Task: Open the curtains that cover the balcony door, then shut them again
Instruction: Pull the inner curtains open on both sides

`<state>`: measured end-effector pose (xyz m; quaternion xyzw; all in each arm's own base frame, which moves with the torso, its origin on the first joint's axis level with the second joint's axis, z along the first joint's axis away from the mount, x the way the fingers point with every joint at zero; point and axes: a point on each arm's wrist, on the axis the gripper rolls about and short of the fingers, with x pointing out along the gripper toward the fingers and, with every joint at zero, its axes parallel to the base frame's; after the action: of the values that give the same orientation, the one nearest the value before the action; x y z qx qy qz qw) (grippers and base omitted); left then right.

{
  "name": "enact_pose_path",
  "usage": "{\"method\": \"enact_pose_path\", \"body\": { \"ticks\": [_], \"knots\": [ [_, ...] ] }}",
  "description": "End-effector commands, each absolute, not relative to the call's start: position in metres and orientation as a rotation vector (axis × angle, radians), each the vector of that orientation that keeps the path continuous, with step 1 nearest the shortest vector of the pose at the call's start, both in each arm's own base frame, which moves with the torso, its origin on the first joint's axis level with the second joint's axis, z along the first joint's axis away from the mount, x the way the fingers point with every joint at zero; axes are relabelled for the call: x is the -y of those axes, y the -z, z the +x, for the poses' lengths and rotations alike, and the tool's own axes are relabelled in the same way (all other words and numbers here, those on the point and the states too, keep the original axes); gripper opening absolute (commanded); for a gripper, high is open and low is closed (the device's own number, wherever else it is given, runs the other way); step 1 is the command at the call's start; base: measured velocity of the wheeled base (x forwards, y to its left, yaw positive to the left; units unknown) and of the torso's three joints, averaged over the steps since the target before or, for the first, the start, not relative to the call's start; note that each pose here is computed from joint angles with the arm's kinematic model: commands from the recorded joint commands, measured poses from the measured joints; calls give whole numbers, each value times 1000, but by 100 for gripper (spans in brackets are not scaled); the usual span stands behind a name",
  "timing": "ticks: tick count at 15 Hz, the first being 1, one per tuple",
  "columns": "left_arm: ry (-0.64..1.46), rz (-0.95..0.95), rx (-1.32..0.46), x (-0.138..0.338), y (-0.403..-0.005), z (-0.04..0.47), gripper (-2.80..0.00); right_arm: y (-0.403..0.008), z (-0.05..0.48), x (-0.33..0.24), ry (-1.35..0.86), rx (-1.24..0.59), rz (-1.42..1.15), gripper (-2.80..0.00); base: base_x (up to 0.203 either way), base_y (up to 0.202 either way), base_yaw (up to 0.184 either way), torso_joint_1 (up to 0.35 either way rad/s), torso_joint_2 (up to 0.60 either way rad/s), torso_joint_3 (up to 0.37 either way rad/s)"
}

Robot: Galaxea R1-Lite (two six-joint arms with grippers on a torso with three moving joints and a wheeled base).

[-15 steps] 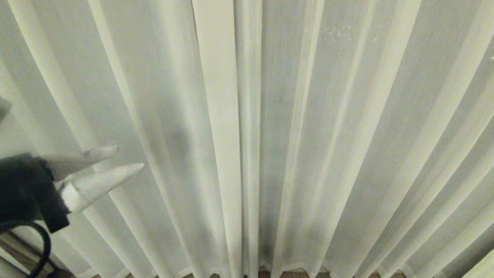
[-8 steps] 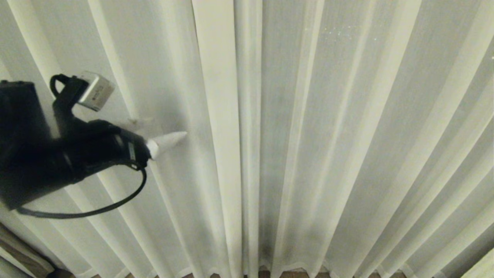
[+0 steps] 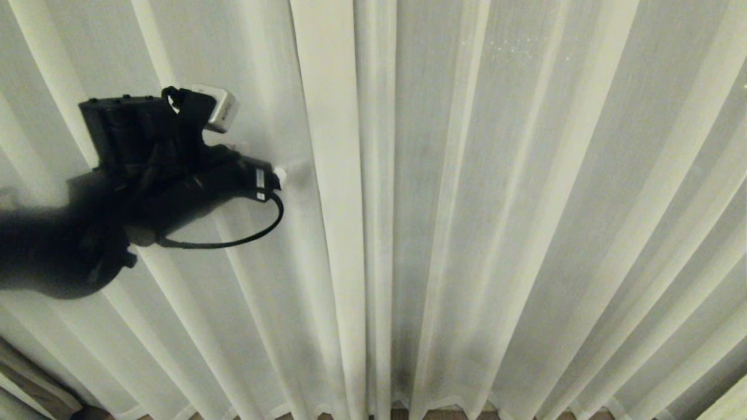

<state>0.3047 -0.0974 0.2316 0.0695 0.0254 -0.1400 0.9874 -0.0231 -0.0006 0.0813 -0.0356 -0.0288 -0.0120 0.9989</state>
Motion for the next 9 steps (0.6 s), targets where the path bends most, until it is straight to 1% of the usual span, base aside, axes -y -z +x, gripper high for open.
{"method": "enact_pose_path", "body": {
  "ticks": [1, 5, 9],
  "knots": [
    [274, 147, -61, 105, -224, 324, 0, -81, -23, 1, 24, 57, -72, -280, 0, 0, 0, 0, 0, 0],
    [211, 167, -53, 107, -223, 343, 0, -81, -23, 1, 24, 56, -73, -280, 0, 0, 0, 0, 0, 0],
    [185, 160, -7, 109, -230, 370, 0, -81, -23, 1, 24, 57, -71, -280, 0, 0, 0, 0, 0, 0]
  ]
}}
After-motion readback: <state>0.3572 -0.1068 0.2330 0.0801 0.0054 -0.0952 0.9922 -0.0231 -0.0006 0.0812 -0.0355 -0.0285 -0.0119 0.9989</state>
